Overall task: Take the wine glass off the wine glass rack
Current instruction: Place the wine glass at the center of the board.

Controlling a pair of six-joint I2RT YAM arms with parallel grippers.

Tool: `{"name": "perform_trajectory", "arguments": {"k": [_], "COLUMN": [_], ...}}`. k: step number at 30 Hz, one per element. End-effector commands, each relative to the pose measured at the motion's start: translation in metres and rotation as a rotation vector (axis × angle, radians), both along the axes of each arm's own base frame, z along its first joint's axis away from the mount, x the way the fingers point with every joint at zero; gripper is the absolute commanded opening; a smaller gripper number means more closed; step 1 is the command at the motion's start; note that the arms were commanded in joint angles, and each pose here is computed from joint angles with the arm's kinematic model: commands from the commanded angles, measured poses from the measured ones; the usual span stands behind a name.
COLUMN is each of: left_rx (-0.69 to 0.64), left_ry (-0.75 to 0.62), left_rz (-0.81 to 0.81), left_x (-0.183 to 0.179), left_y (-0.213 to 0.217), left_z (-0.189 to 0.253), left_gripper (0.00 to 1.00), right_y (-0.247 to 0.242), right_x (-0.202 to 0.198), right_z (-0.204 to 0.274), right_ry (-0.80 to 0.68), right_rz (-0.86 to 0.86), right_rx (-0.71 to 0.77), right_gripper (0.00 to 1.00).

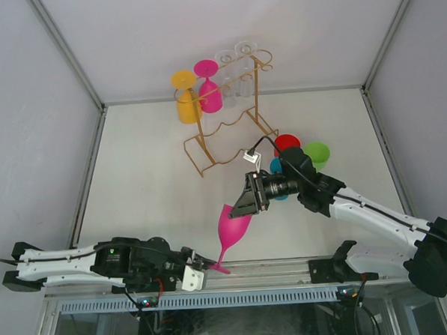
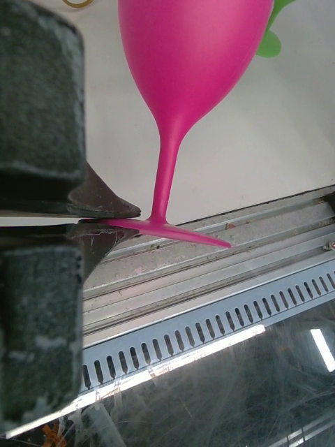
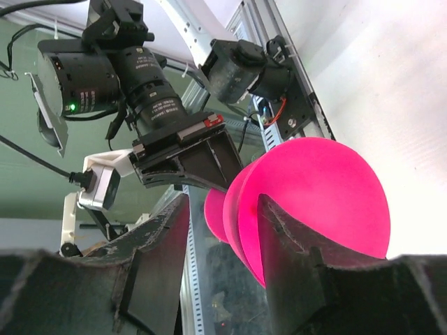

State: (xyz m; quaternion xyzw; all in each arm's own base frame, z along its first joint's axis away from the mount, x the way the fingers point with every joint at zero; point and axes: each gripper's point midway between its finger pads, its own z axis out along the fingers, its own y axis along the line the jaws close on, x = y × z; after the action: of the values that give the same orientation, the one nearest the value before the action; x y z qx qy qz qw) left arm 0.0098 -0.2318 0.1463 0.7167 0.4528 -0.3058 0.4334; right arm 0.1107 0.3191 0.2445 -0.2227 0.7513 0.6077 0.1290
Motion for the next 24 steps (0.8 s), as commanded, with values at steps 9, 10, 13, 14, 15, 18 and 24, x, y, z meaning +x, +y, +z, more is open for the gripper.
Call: {"name": "perform_trajectory", "arguments": {"k": [9,10,13,14,15,18,24], "left_rx": [0.031,0.035,0.049,0.052,0.058,0.072,0.075], "left_ry": [-0.039,-0.04,-0.04,-0.039,-0.039,-0.042,-0.05], "left_rz": [0.017,0.015,0.017,0.016,0.015,0.018,0.038], "left_x": [0.007,0.006,0.007,0.007,0.006,0.007,0.011], "left_y": [0.007,0.007,0.007,0.007,0.007,0.007,0.008], "left_z": [-0.009,-0.01,-0.013,-0.013,-0.014,-0.016,-0.018], "left_gripper": [0.0,0.0,0.0,0.0,0.0,0.0,0.0], "right_y": [0.0,0.001,0.0,0.0,0.0,0.001,0.0], "right_x": [-0.011,-0.01,-0.009,-0.009,-0.009,-0.007,-0.007], "right_z": [0.024,0.024,0.021,0.02,0.02,0.022,0.022], "right_ry": [-0.089,-0.09,-0.09,-0.089,-0.09,-0.098,-0.101], "right_rz": [0.08,0.076,0.069,0.068,0.068,0.057,0.052], "right_rx": [0.071,0.07,0.059,0.056,0.055,0.063,0.061], "right_gripper": [0.28,0.28,0.23,0.22,0.21,0.16,0.06]}}
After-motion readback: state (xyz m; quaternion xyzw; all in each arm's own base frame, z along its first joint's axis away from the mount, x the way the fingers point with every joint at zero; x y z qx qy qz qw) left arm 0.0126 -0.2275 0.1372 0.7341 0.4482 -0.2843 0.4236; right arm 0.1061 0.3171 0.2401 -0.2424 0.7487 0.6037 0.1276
